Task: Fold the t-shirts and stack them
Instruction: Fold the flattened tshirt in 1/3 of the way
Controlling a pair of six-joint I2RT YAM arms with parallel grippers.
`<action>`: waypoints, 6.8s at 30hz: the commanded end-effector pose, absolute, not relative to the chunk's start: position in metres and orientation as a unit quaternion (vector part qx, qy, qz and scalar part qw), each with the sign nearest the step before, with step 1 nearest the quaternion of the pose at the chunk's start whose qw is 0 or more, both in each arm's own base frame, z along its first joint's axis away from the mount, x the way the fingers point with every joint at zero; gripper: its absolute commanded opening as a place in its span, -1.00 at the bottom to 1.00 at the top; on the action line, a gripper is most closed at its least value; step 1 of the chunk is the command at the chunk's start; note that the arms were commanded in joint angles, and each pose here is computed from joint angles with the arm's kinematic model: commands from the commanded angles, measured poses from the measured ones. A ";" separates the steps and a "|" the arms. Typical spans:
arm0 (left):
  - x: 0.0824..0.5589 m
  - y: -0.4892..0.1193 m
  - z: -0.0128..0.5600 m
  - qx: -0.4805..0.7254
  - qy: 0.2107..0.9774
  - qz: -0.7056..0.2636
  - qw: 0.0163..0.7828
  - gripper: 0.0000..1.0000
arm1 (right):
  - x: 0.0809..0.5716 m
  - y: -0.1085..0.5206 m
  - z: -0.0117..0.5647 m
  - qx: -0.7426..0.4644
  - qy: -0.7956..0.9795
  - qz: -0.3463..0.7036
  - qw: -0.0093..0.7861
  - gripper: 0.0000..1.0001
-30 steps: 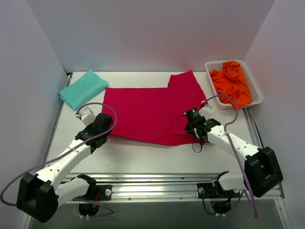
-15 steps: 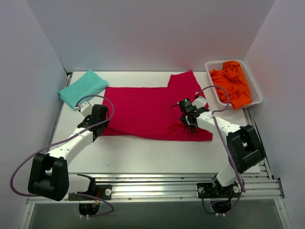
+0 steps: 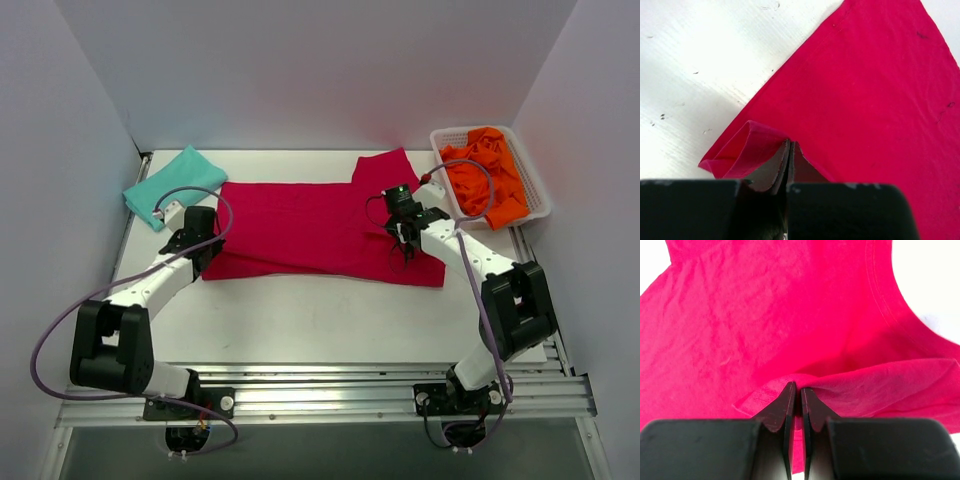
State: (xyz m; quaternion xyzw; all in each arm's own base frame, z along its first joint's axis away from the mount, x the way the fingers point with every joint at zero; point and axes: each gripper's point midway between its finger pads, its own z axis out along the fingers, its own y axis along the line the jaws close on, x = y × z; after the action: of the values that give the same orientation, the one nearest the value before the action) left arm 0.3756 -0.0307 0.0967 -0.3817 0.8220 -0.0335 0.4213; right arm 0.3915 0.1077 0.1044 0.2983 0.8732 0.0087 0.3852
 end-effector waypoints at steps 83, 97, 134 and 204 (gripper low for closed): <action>0.445 -0.032 0.113 -0.328 0.834 -0.064 0.440 0.18 | 0.445 0.073 0.063 0.366 0.821 -0.043 0.435 0.20; 0.448 -0.038 0.103 -0.321 0.840 -0.063 0.433 0.16 | 0.444 0.066 0.039 0.374 0.825 -0.042 0.422 0.11; 0.450 -0.039 0.098 -0.317 0.843 -0.061 0.431 0.14 | 0.465 0.054 0.027 0.387 0.823 -0.043 0.413 -0.55; 0.431 -0.048 0.119 -0.326 0.838 -0.060 0.433 0.15 | 0.499 -0.016 0.183 0.427 0.721 0.014 0.546 0.19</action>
State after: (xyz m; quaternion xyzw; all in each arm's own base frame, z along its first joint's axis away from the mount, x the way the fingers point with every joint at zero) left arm 0.4341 -0.0463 0.0868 -0.3108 0.8583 -0.0486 0.4054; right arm 0.5296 0.0012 0.1251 0.4181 0.7651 0.0375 0.4883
